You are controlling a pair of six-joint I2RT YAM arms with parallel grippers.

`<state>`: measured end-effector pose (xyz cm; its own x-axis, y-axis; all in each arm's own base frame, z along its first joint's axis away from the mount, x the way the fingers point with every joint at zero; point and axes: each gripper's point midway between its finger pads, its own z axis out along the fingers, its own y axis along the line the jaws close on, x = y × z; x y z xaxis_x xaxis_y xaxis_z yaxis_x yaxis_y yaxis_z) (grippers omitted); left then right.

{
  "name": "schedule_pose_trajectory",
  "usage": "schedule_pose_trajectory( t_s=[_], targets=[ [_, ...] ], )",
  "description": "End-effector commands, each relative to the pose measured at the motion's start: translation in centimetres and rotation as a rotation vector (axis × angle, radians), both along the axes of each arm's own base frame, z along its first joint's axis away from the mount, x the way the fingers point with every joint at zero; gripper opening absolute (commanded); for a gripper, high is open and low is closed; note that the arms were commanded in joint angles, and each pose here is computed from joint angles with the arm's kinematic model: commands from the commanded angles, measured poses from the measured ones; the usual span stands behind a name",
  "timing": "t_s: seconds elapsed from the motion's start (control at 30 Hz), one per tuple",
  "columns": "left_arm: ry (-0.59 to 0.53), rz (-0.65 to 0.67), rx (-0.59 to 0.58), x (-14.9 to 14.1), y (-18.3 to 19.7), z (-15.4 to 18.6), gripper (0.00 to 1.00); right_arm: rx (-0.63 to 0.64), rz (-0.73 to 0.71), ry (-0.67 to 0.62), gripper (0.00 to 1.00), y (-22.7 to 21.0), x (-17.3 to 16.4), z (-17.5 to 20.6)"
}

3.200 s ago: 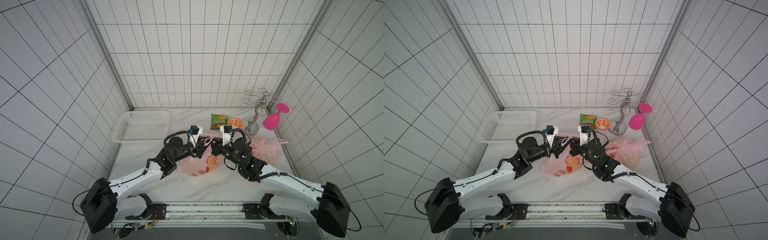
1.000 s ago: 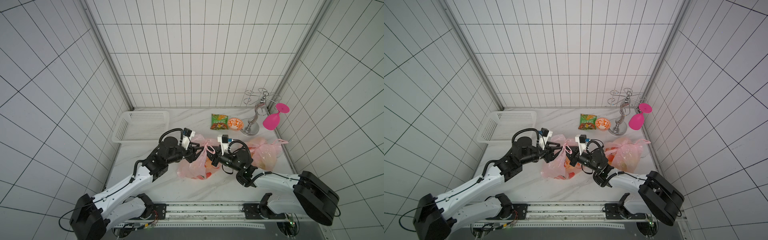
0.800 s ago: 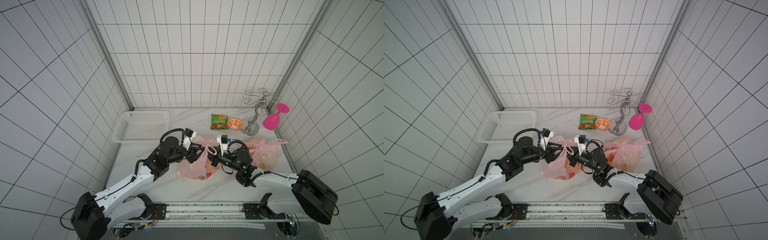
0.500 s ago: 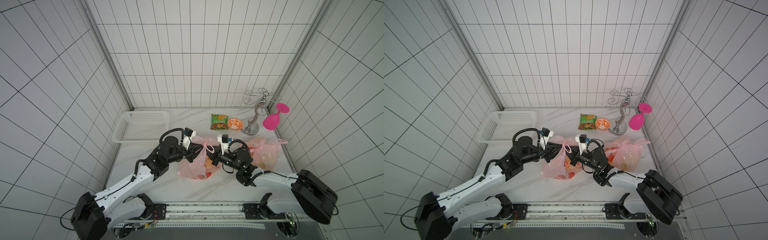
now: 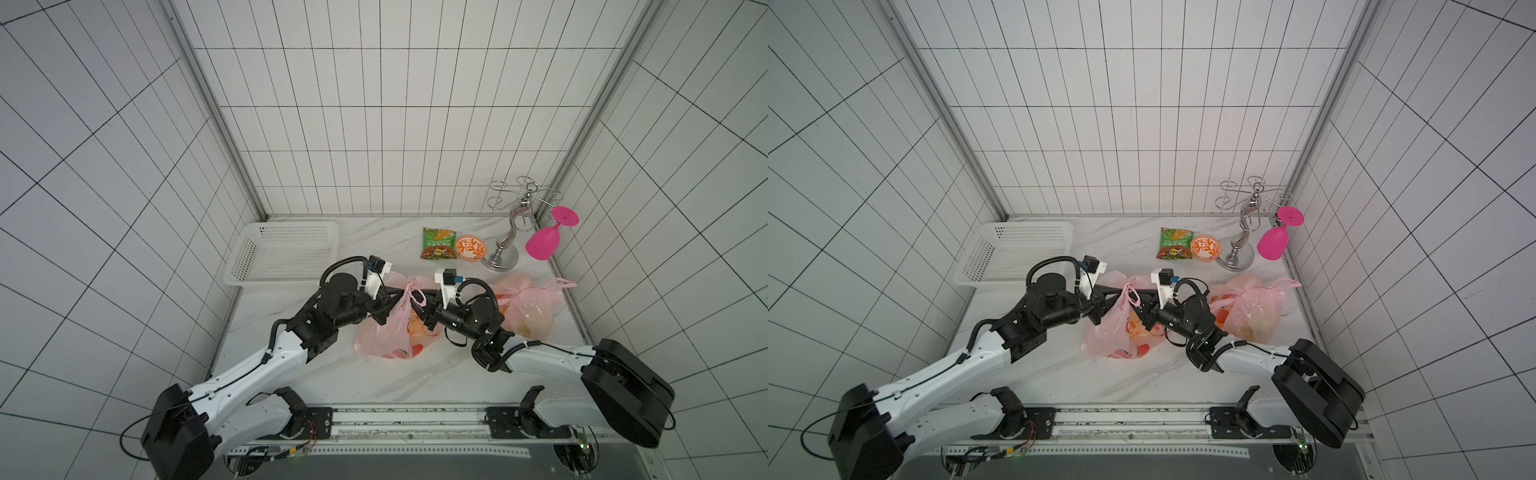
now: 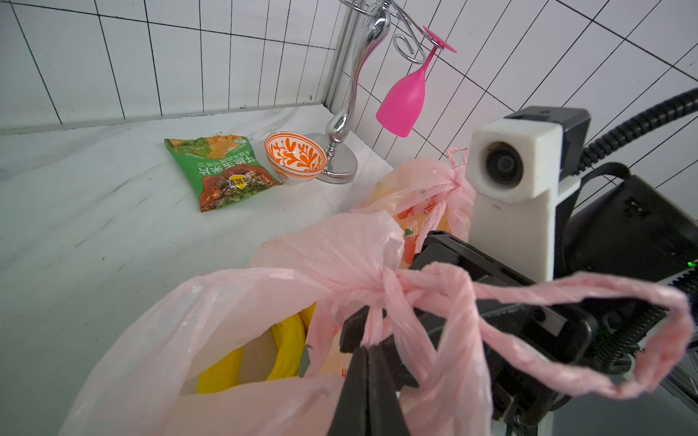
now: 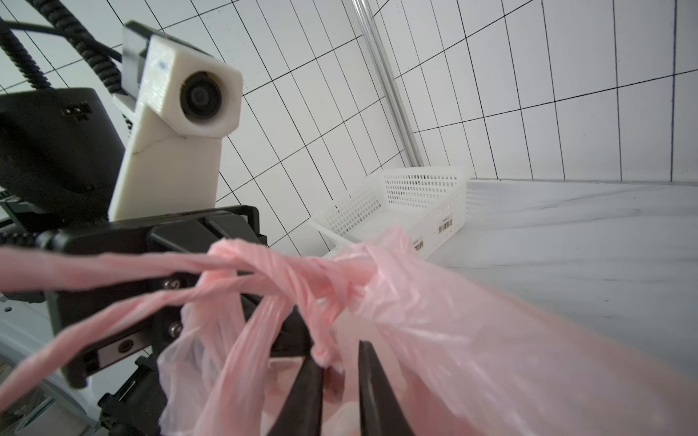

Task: Place the banana into a plastic bag & tie a knot
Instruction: Cross the plastic bag at the center of the board.

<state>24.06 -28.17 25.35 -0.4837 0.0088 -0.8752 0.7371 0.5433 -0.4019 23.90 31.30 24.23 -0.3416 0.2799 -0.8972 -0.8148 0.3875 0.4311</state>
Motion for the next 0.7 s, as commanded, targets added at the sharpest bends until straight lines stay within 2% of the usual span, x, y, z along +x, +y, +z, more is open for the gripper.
schedule_pose_trajectory(
  t_s=[0.0, 0.17, 0.47, 0.57, 0.67],
  targets=[
    [-0.016, 0.022, 0.013, 0.0, 0.0, -0.1, 0.00, 0.055, 0.143, -0.114, 0.37, 0.7, -3.8, 3.4],
    [-0.043, 0.067, 0.024, 0.2, 0.9, 0.1, 0.00, 0.027, 0.068, -0.105, 0.51, -1.2, -4.0, 2.6],
    [-0.067, 0.084, 0.027, 0.1, 1.2, 0.7, 0.00, -0.038, -0.056, -0.065, 0.59, -4.4, -4.0, 1.2],
    [-0.076, 0.095, 0.035, 0.0, 1.3, 0.8, 0.00, -0.033, -0.021, -0.085, 0.64, -4.6, -5.1, 2.0],
    [-0.074, 0.092, 0.044, -0.1, 1.1, 0.6, 0.00, -0.004, 0.051, -0.133, 0.69, -4.1, -6.8, 4.5]
  ],
)
